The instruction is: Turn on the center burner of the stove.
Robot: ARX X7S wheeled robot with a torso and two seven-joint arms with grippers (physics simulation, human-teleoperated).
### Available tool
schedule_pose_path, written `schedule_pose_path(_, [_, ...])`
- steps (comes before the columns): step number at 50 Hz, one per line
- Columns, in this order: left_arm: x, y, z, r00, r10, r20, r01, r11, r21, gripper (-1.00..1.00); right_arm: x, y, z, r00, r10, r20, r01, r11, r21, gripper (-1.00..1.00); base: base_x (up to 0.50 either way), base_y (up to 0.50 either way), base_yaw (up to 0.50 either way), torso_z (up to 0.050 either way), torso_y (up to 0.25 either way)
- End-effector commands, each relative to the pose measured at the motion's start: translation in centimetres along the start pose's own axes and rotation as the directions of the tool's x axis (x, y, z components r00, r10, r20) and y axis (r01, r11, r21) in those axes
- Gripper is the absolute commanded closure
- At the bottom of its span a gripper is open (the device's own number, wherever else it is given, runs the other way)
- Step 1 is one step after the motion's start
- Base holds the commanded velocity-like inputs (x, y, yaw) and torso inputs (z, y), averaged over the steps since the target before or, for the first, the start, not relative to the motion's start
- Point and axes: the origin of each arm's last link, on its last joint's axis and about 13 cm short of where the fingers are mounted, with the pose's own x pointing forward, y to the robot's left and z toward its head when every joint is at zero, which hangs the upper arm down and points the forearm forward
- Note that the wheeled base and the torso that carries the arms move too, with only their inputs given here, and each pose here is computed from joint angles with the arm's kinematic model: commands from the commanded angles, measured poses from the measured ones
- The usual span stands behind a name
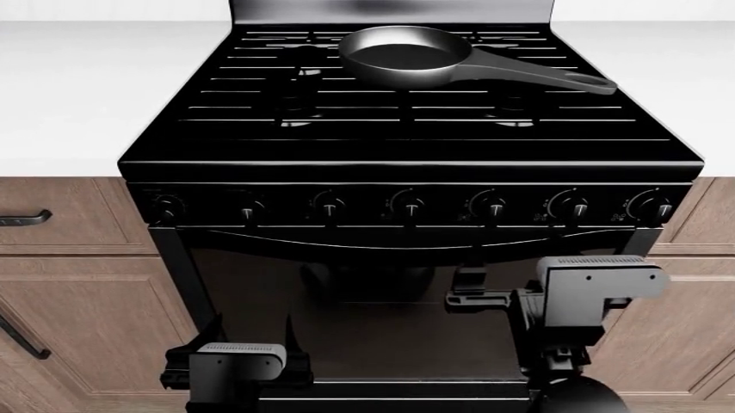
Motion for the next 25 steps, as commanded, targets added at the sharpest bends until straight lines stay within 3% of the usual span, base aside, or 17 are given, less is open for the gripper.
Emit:
schedule_pose_path(1, [0.0, 0.0, 0.0, 1.0, 0.001, -0.003, -0.001, 1.0, -0.003, -1.0, 1.5, -0.9, 1.9, 0.999, -0.027, -0.036, 0.025, 0.999, -0.048, -1.0, 0.0, 0.0, 0.0, 0.0, 0.0])
schedule_pose_path(11, [0.0, 0.0, -0.1, 1.0, 0.001, -0.005, -0.001, 1.0, -0.003, -1.0, 2.7, -0.9, 1.2, 0.992, 0.004, -0.125, -0.001, 1.0, 0.024, -1.0, 0.0, 0.0, 0.0, 0.0, 0.0])
schedule_pose_path(25, [0.1, 0.0, -0.1, 1.0, 0.001, -0.009, -0.001, 1.0, -0.003, -1.0, 4.2, -0.7, 1.0, 0.987, 0.019, -0.157, -0.016, 1.0, 0.025, -1.0, 0.0, 0.0, 0.0, 0.0, 0.0])
